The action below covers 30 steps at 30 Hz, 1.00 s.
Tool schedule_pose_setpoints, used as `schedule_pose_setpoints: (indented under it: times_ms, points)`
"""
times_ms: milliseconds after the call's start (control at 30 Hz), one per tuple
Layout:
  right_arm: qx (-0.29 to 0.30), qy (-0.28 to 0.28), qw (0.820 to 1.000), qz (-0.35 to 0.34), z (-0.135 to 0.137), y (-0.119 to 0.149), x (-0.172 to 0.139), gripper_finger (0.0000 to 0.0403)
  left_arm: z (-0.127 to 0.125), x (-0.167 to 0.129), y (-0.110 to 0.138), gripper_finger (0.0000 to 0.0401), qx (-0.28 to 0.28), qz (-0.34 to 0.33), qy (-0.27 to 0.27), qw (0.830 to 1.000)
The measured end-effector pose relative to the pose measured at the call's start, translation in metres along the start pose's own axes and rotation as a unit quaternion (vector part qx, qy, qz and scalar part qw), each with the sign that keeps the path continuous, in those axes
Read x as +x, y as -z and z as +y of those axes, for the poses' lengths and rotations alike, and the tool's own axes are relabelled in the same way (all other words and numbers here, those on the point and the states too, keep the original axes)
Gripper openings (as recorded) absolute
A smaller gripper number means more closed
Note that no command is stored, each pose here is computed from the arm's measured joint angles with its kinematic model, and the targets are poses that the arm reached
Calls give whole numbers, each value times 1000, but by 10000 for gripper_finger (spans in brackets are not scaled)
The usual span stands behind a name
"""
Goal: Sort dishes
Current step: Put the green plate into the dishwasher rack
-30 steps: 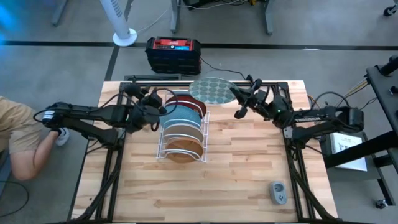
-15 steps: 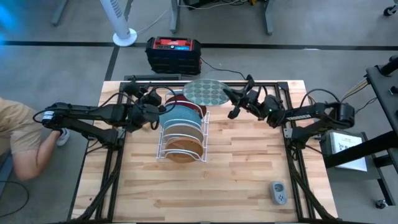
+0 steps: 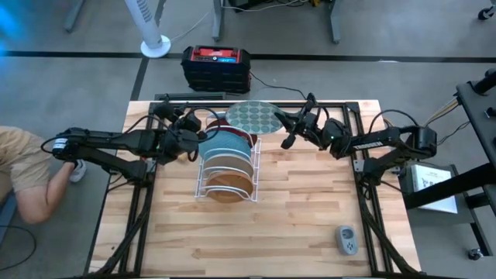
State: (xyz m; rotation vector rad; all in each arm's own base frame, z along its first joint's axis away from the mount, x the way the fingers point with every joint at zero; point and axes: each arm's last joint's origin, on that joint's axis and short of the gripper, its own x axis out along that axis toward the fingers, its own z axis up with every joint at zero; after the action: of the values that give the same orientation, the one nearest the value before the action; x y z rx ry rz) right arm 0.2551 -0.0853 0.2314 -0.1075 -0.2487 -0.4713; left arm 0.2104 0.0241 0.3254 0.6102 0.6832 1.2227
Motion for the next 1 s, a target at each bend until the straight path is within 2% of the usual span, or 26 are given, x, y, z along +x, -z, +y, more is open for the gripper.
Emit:
schedule_pose_setpoints:
  times_ms: [1000]
  points:
    - [1,-21,998,55,10,39,30,0,-1,1,0,113,-6,2,-1,1000]
